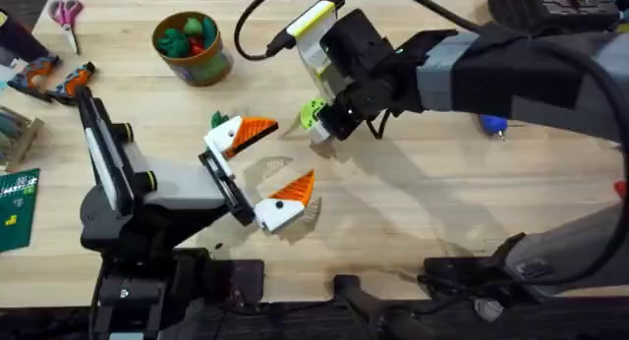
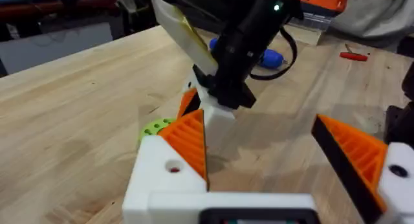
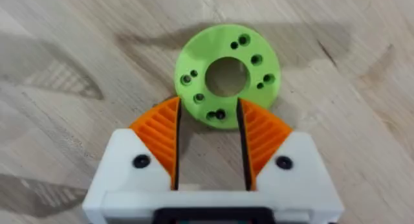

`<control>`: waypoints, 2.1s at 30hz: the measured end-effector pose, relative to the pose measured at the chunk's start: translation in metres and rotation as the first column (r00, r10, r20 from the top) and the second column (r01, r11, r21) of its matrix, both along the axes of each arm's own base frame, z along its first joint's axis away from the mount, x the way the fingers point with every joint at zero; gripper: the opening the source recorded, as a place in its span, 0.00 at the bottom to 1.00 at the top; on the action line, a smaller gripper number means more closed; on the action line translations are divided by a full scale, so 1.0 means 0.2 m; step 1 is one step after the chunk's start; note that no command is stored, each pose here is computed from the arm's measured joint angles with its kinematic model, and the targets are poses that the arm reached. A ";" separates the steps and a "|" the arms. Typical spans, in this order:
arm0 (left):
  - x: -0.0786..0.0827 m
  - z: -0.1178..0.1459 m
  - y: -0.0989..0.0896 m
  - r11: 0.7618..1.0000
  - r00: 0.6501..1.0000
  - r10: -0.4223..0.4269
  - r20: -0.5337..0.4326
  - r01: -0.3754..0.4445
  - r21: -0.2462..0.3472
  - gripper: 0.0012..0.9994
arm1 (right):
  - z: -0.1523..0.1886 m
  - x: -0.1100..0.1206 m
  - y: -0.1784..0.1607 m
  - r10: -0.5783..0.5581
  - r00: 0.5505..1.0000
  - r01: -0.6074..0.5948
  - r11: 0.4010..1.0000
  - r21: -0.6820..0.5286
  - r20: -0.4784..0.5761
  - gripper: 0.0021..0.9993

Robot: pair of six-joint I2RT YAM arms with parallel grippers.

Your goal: Pick up the gripper from the table and insert it into the empty holder that is missing its gripper. Then pick up a screw, insert it into the mounting hole, and use the screwdriver to tighten it. Finally, clean up the table by picking up the vegetable and placing it into the bucket.

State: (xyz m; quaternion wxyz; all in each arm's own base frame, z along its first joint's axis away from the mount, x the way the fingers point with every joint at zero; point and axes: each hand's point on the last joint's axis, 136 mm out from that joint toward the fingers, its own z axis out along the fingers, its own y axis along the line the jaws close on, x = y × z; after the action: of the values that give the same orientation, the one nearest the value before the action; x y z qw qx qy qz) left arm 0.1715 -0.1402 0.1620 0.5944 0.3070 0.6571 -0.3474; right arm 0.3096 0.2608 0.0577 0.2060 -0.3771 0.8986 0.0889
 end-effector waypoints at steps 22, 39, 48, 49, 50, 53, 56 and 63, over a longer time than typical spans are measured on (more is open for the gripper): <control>0.00 0.00 0.00 1.000 1.000 0.000 0.000 0.000 0.000 0.99 | -0.01 0.01 -0.02 -0.012 1.000 0.012 1.000 -0.004 -0.011 0.32; 0.00 0.00 0.00 1.000 1.000 0.000 0.000 0.000 0.000 0.99 | 0.00 0.03 -0.04 -0.020 1.000 0.020 1.000 -0.012 -0.008 0.00; 0.00 0.00 0.00 1.000 1.000 0.000 0.002 0.000 0.002 0.99 | 0.12 0.05 -0.02 -0.020 1.000 0.019 1.000 -0.019 -0.017 0.00; 0.00 0.00 0.00 1.000 1.000 0.000 0.002 0.000 0.002 0.99 | 0.15 0.06 -0.01 -0.020 1.000 0.020 1.000 -0.016 -0.013 0.00; 0.00 0.00 0.00 1.000 1.000 0.000 0.002 0.000 0.002 0.99 | 0.18 0.07 0.00 -0.020 1.000 0.020 1.000 -0.012 -0.009 0.00; 0.00 0.00 0.00 1.000 1.000 0.000 0.002 0.000 0.002 0.99 | 0.26 0.09 0.01 -0.019 1.000 0.019 1.000 -0.002 0.000 0.00; 0.00 0.00 0.00 1.000 1.000 0.000 0.003 0.000 0.002 0.99 | 0.36 0.09 0.01 -0.018 1.000 0.018 1.000 -0.002 0.000 0.00; 0.00 0.00 0.00 1.000 1.000 0.000 0.002 0.000 0.002 0.99 | 0.65 0.07 0.04 -0.007 1.000 0.006 0.999 0.054 0.023 0.00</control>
State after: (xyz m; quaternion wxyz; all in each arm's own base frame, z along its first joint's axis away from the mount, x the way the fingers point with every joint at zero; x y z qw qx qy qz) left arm 0.1716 -0.1402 0.1620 0.5949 0.3079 0.6567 -0.3465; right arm 0.3226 0.2687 0.1880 0.2268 -0.3697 0.8946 0.1080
